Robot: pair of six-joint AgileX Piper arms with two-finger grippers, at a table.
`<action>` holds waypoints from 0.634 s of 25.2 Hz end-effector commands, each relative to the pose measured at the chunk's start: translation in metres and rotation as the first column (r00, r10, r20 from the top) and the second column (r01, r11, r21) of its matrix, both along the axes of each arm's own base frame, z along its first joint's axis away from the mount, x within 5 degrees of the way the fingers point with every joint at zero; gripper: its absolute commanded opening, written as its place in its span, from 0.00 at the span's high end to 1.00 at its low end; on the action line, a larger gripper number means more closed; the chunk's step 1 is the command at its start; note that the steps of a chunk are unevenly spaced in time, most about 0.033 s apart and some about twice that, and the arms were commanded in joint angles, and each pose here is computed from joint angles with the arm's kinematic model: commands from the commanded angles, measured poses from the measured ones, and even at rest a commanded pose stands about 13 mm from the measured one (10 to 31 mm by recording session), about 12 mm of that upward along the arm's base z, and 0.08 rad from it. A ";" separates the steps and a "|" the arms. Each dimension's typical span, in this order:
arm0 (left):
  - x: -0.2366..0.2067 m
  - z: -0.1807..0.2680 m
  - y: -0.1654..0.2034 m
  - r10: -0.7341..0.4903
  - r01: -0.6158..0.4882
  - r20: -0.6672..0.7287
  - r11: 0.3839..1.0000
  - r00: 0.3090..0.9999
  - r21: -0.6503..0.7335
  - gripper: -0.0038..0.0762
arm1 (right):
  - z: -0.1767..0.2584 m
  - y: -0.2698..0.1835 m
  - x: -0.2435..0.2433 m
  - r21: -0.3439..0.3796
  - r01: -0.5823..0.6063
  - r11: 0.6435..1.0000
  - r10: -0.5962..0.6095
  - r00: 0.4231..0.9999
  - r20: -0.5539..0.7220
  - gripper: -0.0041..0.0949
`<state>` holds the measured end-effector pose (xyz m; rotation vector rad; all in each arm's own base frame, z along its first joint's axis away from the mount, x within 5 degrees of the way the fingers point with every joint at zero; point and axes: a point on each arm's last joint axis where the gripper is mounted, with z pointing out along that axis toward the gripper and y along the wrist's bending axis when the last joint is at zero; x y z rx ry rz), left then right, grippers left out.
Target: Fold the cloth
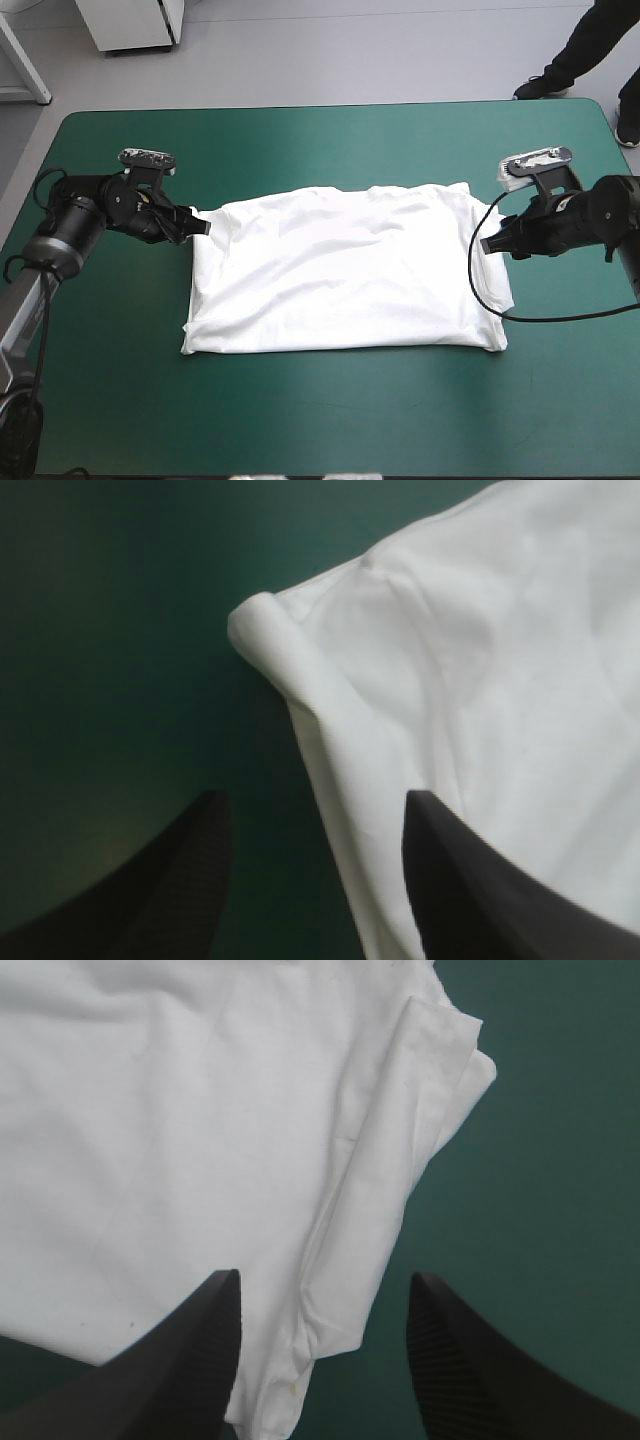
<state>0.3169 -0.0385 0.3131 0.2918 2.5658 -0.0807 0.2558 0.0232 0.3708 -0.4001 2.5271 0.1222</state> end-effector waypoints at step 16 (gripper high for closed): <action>0.049 -0.056 -0.004 0.011 -0.017 -0.056 0.994 0.998 -0.105 0.48 | 0.006 -0.001 0.011 -0.009 0.008 1.000 -0.008 0.998 0.056 0.47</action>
